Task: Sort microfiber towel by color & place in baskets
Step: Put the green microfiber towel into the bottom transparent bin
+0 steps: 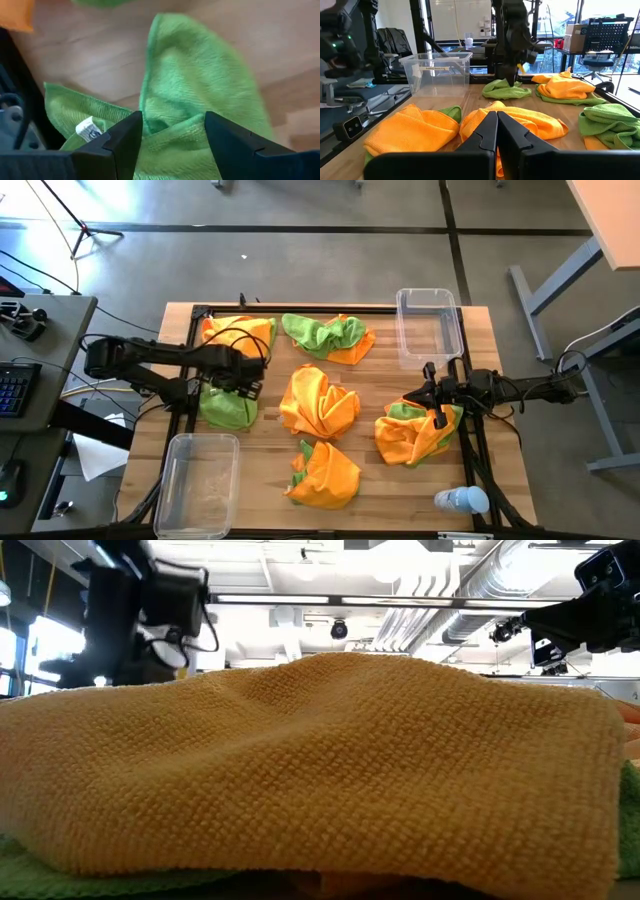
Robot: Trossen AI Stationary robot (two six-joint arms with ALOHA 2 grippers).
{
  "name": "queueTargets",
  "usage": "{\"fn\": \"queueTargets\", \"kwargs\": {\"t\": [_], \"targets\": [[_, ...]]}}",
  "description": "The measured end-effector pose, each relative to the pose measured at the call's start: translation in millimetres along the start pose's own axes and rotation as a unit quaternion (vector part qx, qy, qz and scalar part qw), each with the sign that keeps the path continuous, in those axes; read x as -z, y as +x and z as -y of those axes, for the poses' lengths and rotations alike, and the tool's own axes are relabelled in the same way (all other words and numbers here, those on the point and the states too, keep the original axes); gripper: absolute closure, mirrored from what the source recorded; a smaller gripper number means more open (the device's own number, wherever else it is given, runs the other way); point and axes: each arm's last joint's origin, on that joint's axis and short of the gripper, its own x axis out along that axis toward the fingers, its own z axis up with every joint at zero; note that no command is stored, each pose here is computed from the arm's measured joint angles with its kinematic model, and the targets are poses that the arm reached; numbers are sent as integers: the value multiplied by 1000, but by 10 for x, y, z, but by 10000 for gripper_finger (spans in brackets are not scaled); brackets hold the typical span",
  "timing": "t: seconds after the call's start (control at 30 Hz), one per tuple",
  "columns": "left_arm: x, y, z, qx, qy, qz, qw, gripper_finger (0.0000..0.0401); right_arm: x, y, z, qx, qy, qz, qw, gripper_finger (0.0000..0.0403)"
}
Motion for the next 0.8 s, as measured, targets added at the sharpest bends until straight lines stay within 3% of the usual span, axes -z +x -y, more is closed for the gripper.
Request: {"fn": "queueTargets", "kwargs": {"t": [0.23, 0.43, 0.53, 0.67, 0.8], "targets": [[62, 348, -32, 57, -14, -9, 998, 196, 0, 0, 0, 0, 0, 0, 1000, 402], [96, 449, -72, 62, -26, -10, 998, 208, 0, 0, 0, 0, 0, 0, 1000, 402], [94, 435, -57, 68, -27, -10, 997, 254, 0, 0, 0, 0, 0, 0, 1000, 402], [76, 353, 9, 82, -36, 2, 996, 367, 1, 0, 0, 0, 0, 0, 1000, 402], [45, 211, 115, 95, -50, 21, 994, 389, 0, 0, 0, 0, 0, 0, 1000, 402]]}}
